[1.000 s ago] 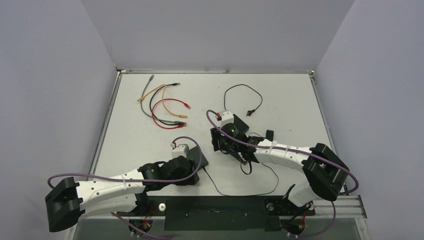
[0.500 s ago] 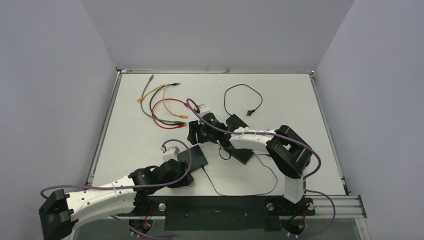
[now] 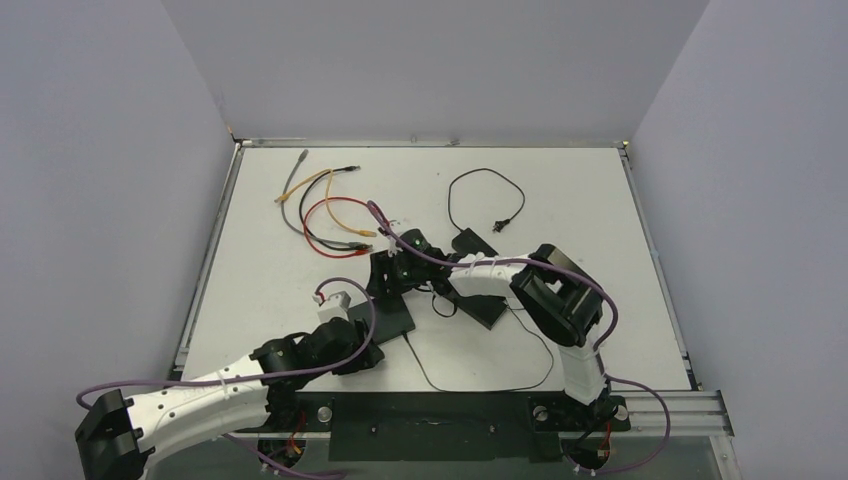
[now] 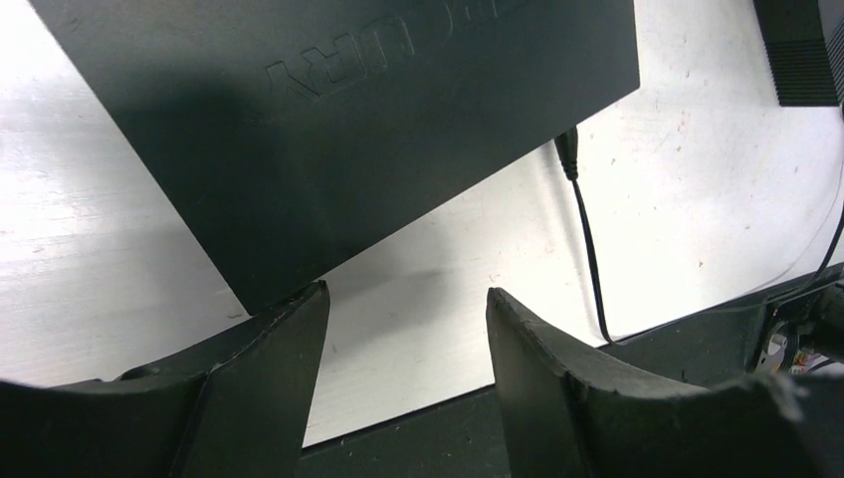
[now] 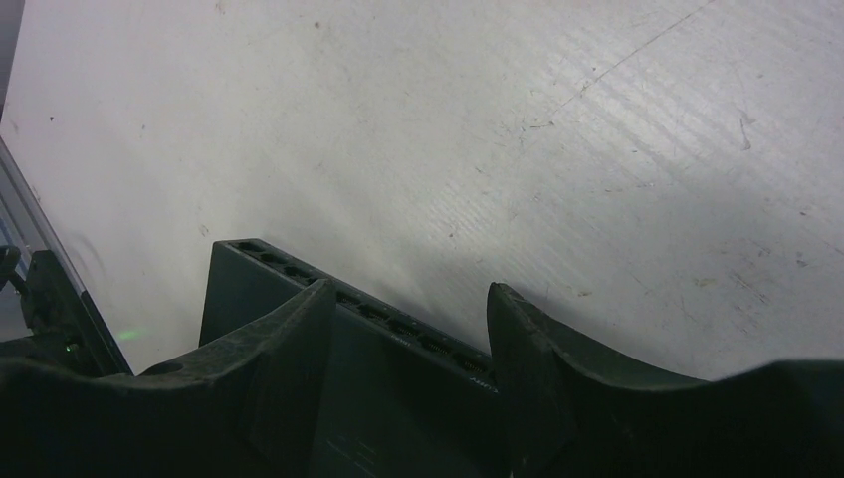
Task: Insert the plug into the switch port
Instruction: Adjust the switch port at the center of the board.
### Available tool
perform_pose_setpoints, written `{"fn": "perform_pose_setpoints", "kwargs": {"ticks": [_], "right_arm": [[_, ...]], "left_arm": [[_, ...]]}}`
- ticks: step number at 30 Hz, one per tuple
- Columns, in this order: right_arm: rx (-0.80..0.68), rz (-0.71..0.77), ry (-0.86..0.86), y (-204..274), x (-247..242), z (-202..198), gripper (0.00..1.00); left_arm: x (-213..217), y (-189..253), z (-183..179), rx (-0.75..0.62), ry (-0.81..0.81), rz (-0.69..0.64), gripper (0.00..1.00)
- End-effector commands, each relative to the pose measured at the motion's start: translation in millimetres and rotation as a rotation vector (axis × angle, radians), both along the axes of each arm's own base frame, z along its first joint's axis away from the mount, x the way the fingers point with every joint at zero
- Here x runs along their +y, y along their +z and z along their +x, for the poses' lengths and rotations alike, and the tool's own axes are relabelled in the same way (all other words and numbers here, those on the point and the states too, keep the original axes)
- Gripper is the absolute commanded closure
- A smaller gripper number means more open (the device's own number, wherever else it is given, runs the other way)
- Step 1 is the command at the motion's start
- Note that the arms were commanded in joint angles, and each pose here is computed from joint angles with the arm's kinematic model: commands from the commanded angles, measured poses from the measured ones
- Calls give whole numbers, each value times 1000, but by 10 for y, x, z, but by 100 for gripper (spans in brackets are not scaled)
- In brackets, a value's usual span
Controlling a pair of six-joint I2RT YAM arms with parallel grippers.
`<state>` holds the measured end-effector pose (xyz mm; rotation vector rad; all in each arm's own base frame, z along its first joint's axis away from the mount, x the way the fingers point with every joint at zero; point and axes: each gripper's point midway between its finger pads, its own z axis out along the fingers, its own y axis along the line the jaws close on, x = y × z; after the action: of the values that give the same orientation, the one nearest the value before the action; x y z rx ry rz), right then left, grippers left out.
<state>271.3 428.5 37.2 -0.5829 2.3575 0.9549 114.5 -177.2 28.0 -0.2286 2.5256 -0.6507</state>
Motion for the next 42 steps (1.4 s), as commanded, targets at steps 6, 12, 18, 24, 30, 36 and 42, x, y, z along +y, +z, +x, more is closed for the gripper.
{"fn": "perform_pose_setpoints", "kwargs": {"ticks": [6,12,18,24,30,36,42], "right_arm": [[5,89,28,114,-127,-200,47],[6,95,3,102,-317,-327,47],[1,139,-41,114,-512,-463,47],[5,191,-78,134,-681,-631,47],[-14,193,-102,151,-840,-846,47],[-68,171,-109,200,-949,-1108,47],[-72,182,-106,193,-981,-1351,47]], "left_arm": [[56,-17,131,-26,31,-9,43],[-23,23,200,-37,-9,-13,43],[-141,74,301,-51,-39,-28,43],[-355,155,420,-90,-125,-60,43],[-590,223,541,-119,-224,-61,43],[-750,284,661,-149,-285,-84,43],[-897,324,702,-168,-364,-131,43]]}}
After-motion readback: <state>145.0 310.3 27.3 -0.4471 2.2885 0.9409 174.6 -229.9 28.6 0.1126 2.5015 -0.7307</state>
